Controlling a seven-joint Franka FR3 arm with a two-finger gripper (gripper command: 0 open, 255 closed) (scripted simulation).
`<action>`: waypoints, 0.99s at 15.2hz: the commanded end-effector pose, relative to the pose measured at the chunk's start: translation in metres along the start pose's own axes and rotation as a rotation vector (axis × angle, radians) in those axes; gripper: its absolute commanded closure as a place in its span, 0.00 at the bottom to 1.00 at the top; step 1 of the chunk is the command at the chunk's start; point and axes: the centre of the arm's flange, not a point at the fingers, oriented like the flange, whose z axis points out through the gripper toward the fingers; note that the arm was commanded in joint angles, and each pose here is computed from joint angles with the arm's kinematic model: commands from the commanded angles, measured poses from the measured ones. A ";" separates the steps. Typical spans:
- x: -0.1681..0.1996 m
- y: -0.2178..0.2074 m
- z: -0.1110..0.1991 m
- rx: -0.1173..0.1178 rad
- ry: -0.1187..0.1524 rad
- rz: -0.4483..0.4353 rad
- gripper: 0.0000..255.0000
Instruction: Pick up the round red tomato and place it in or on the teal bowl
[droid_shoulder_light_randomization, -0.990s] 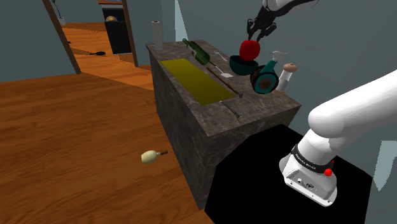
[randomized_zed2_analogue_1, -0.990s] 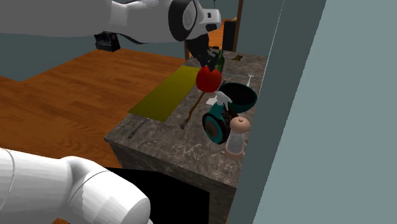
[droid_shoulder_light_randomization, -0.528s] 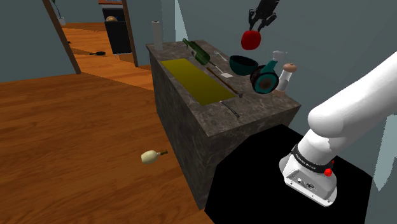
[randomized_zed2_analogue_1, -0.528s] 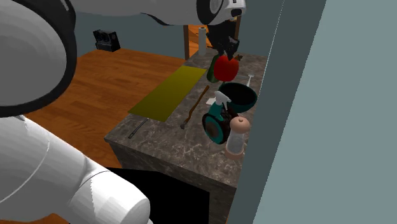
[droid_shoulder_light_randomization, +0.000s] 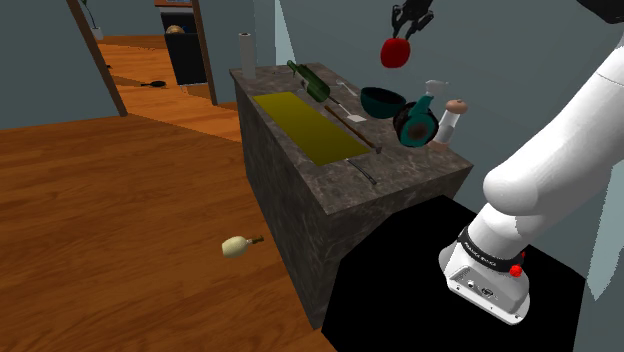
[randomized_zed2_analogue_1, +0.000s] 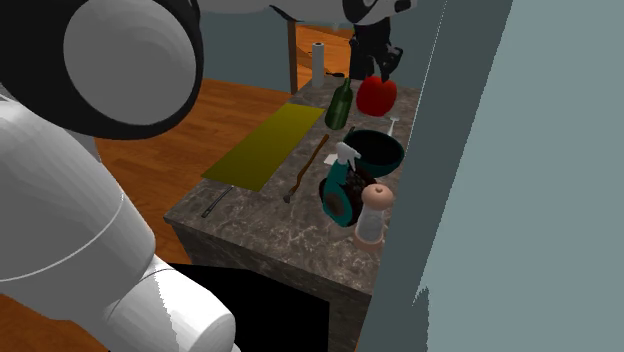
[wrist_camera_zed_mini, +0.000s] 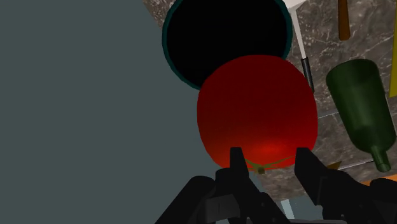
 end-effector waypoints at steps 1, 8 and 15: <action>-0.005 0.002 0.009 0.000 0.001 0.000 1.00; -0.022 0.004 0.042 0.000 0.001 0.000 1.00; -0.039 0.006 0.075 0.000 0.001 0.000 1.00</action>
